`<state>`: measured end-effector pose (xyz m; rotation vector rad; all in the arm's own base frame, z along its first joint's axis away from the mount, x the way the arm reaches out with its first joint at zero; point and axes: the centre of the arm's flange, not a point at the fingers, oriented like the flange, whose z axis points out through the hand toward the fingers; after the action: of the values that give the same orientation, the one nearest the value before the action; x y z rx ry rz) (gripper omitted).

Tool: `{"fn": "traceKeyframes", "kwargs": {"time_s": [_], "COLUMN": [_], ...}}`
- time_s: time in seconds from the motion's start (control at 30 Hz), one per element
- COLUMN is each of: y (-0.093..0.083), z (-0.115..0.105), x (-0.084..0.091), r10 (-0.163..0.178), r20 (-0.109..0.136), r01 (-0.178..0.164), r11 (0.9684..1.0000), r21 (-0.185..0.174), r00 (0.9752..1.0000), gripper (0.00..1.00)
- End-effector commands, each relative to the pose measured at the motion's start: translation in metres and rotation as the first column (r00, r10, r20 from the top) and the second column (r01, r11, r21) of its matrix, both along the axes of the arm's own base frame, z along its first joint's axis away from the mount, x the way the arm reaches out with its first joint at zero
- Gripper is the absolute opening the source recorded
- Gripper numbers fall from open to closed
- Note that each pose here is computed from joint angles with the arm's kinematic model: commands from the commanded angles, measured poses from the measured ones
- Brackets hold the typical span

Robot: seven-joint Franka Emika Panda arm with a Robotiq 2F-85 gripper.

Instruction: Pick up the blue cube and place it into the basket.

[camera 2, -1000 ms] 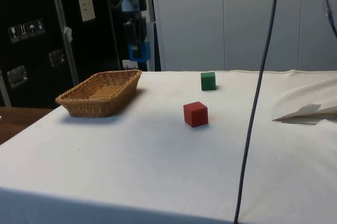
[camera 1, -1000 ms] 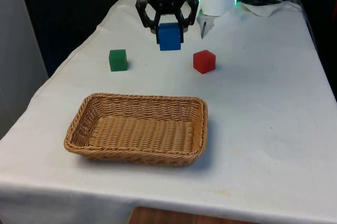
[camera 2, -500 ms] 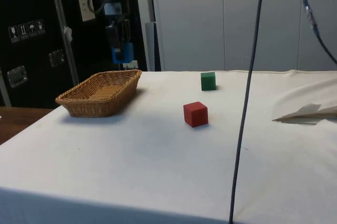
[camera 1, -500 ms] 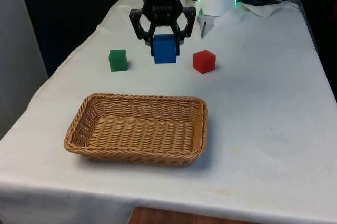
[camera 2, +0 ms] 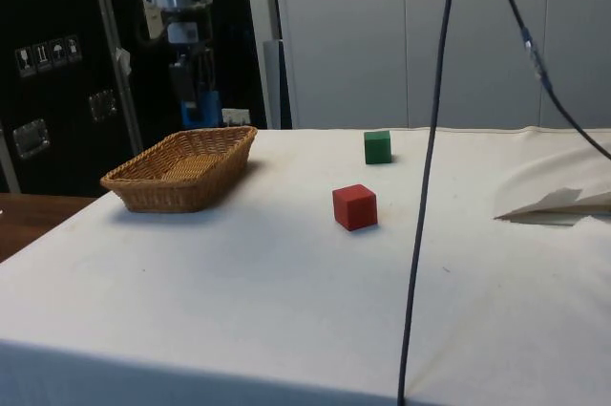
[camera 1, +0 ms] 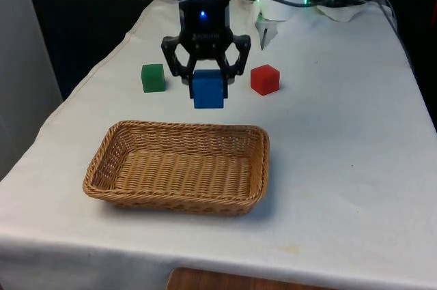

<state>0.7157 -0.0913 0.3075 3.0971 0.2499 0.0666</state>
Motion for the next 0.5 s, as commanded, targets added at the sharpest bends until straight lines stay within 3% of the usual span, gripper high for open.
{"fn": "traceKeyframes", "kwargs": {"time_s": [0.0, 0.17, 0.2, 0.43, 0.47], "y": [0.0, 0.0, 0.001, -0.003, -0.002], "z": [-0.002, -0.005, -0.013, -0.034, -0.03], "x": [0.004, 0.01, 0.018, 0.033, 0.029], "r10": [-0.002, 0.002, 0.001, -0.001, -0.001], "r20": [-0.006, 0.009, 0.004, 0.015, 0.018], "r01": [0.002, -0.002, -0.001, 0.0, 0.001], "r11": [1.0, 1.0, 1.0, 0.9999, 1.0], "r21": [0.005, -0.003, 0.003, 0.014, 0.003], "r00": [1.0, 1.0, 1.0, 0.9999, 0.9998], "gripper": [0.0, 0.0, 0.0, 0.0, 0.0]}}
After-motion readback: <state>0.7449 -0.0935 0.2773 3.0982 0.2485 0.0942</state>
